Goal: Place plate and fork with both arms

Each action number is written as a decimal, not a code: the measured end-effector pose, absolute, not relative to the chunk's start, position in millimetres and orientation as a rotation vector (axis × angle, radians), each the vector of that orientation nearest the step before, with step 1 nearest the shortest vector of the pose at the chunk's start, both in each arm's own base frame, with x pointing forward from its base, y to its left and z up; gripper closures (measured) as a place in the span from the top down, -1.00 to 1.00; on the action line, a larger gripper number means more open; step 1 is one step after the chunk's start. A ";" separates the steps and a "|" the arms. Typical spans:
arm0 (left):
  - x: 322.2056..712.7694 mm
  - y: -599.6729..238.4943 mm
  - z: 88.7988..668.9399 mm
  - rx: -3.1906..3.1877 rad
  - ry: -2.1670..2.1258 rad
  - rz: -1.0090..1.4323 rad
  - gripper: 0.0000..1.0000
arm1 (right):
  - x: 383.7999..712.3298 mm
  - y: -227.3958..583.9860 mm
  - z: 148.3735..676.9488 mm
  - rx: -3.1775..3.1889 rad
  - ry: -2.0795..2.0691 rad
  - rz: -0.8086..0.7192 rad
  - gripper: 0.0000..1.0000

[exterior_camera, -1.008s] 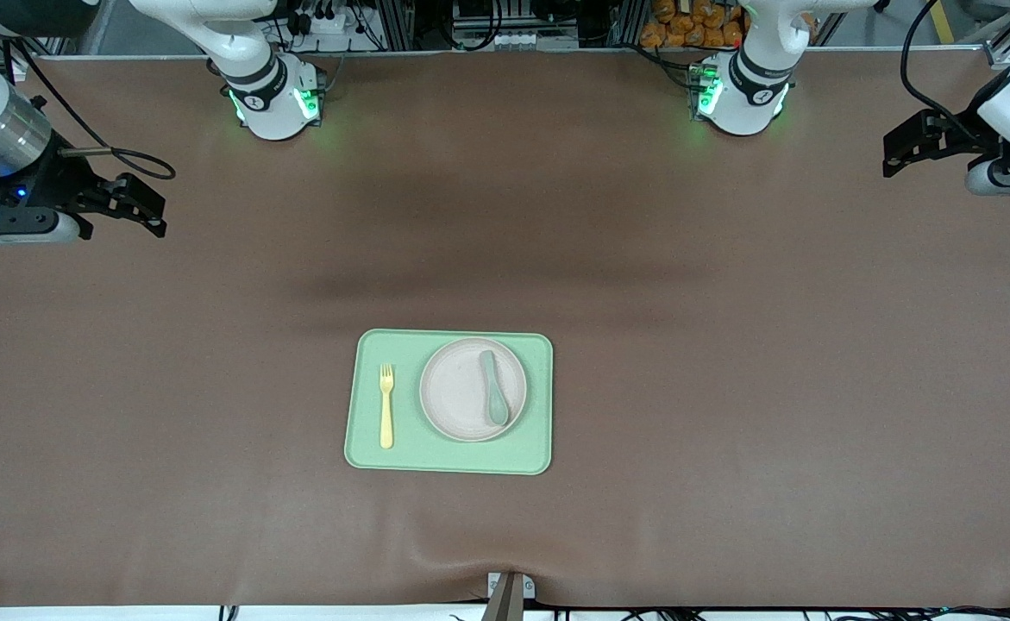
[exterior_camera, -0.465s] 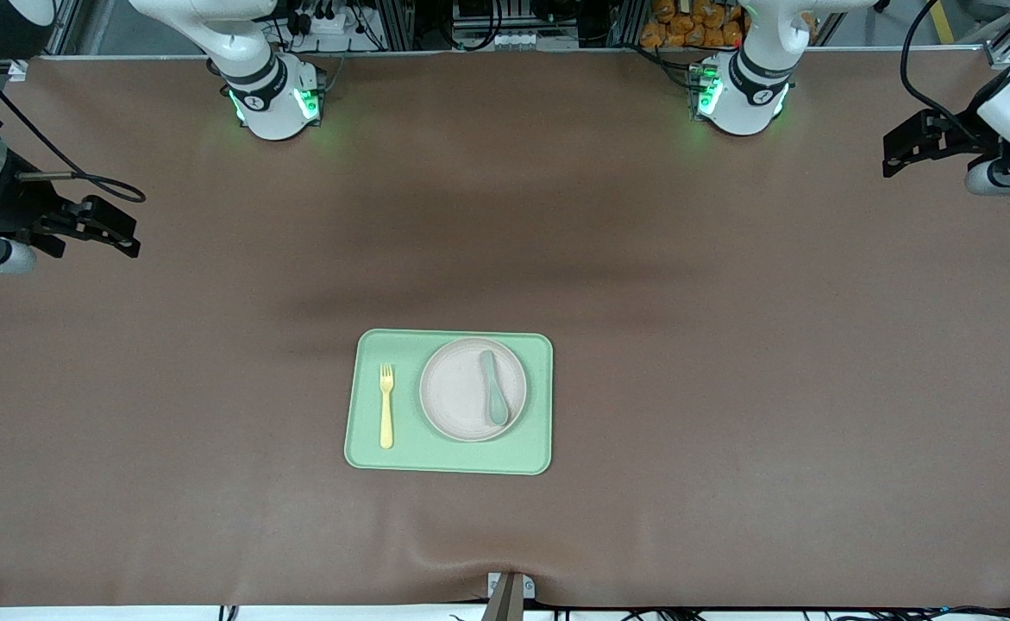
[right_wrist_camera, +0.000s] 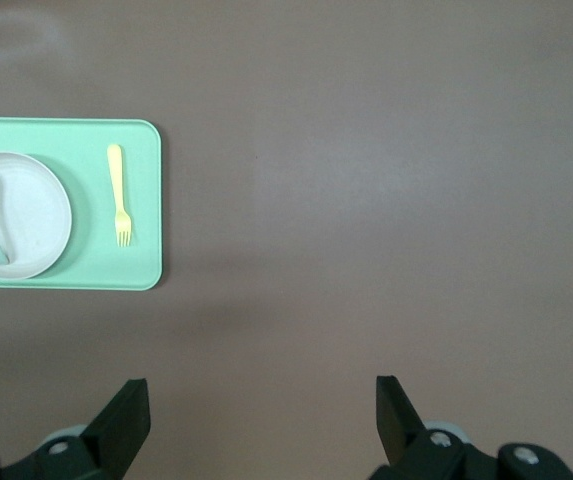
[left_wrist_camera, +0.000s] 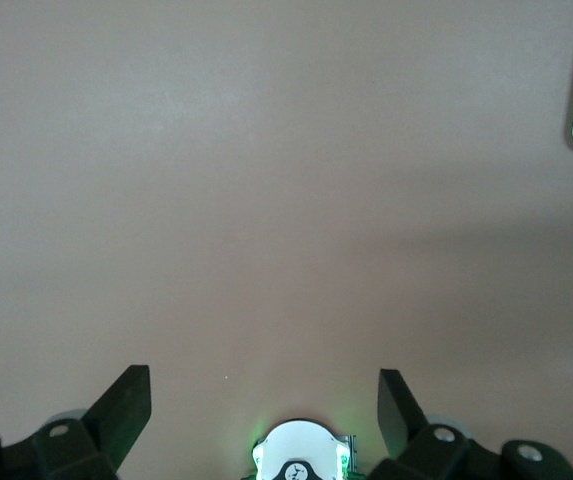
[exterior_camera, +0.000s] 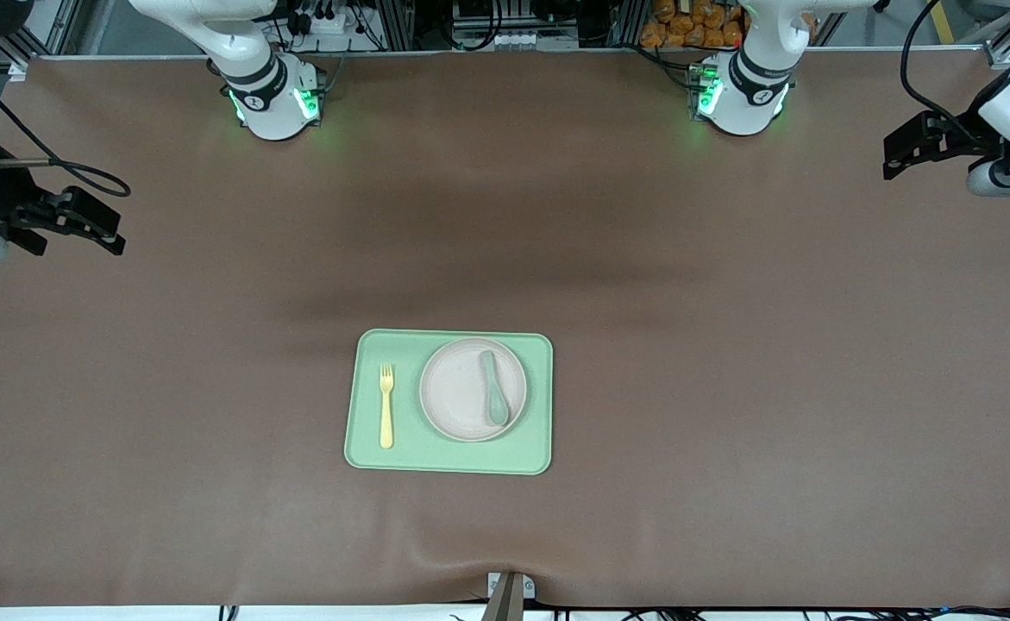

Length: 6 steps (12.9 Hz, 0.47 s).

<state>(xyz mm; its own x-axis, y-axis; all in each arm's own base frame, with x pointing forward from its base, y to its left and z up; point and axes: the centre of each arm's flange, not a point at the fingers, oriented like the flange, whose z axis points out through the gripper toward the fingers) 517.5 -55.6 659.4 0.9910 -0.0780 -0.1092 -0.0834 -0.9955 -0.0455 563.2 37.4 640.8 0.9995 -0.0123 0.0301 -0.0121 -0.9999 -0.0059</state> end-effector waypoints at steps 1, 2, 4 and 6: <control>518.1 -56.1 659.0 -3.085 0.127 0.163 1.00 | 561.9 37.9 640.2 -3.136 0.017 -0.030 1.00; 518.6 -56.3 658.7 -3.085 0.127 0.161 1.00 | 561.4 38.6 639.1 -3.137 0.015 -0.022 1.00; 519.0 -55.8 658.8 -3.086 0.118 0.158 1.00 | 560.4 37.6 633.9 -3.138 0.018 -0.019 1.00; 519.3 -54.6 659.9 -3.086 0.061 0.151 1.00 | 557.6 37.1 631.3 -3.139 0.020 -0.013 1.00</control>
